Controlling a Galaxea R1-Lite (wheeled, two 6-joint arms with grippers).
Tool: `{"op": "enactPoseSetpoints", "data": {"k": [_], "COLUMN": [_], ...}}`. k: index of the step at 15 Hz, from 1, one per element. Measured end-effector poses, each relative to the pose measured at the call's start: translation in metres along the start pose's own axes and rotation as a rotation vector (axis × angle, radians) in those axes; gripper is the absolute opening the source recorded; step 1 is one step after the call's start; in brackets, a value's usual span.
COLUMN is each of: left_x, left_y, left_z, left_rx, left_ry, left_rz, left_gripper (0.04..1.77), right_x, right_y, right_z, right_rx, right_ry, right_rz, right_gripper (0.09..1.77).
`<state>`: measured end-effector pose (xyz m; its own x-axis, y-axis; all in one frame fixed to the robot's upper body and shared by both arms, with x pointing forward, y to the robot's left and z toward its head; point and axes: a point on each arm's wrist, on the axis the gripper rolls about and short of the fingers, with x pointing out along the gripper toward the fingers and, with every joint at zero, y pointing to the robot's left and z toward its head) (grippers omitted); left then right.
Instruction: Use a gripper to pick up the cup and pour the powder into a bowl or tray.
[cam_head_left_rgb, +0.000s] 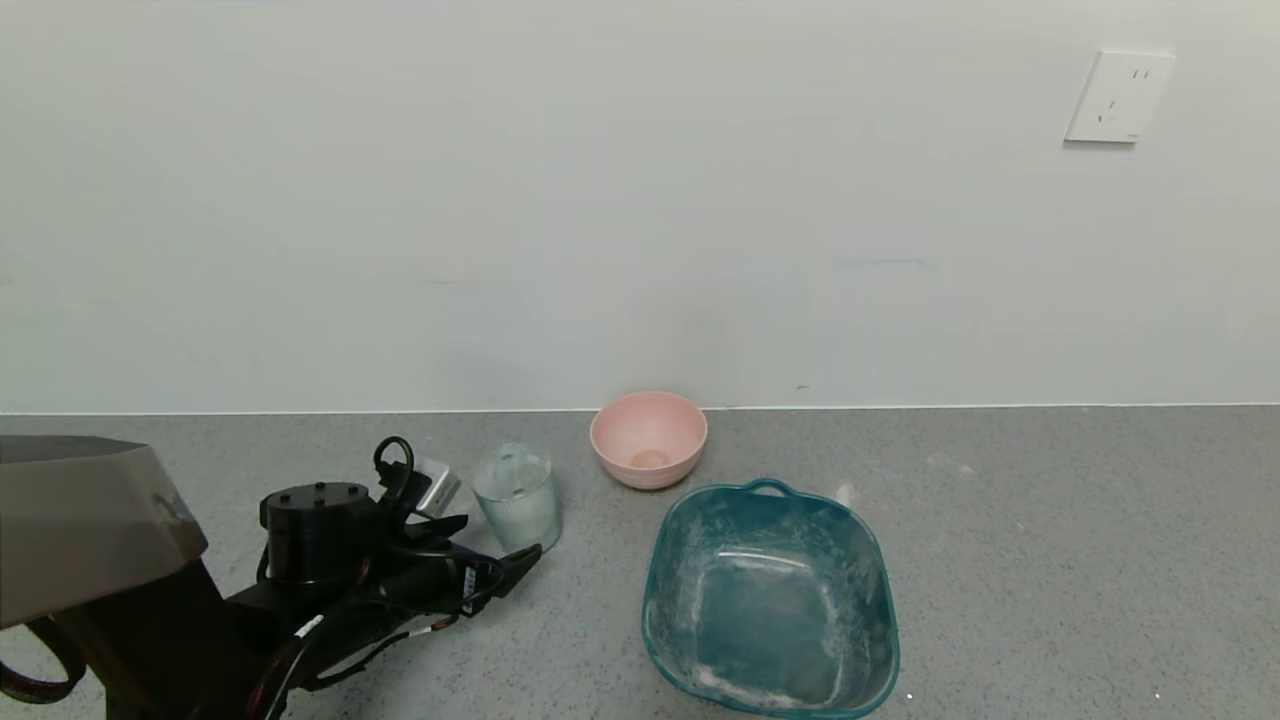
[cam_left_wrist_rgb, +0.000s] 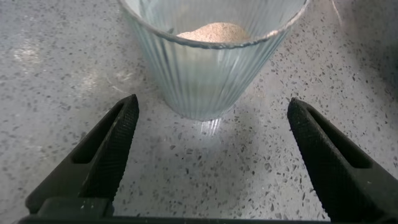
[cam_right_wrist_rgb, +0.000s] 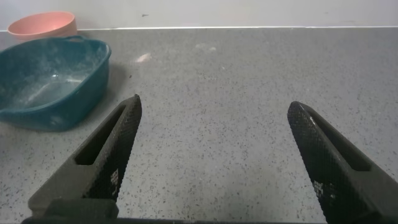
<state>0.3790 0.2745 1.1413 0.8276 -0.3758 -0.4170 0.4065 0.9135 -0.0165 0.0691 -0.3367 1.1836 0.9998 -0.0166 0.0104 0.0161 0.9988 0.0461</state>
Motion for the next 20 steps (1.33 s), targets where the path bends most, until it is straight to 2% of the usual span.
{"op": "enactPoseSetpoints", "data": {"k": [6, 14, 20], "left_x": [0.018, 0.036, 0.045], "left_y": [-0.001, 0.003, 0.002], "left_z": [-0.009, -0.011, -0.005], "left_rx": [-0.004, -0.057, -0.049], "left_ry": [-0.1, -0.156, -0.186], "left_rz": [0.025, 0.03, 0.024], "left_gripper": [1.72, 1.72, 1.72], "right_x": [0.0, 0.0, 0.0], "right_y": [0.0, 0.0, 0.0], "right_z": [0.0, 0.0, 0.0], "right_rx": [0.0, 0.0, 0.0], "right_ry": [0.0, 0.0, 0.0], "right_rz": [0.0, 0.0, 0.0], "right_gripper": [1.71, 1.71, 1.71]}}
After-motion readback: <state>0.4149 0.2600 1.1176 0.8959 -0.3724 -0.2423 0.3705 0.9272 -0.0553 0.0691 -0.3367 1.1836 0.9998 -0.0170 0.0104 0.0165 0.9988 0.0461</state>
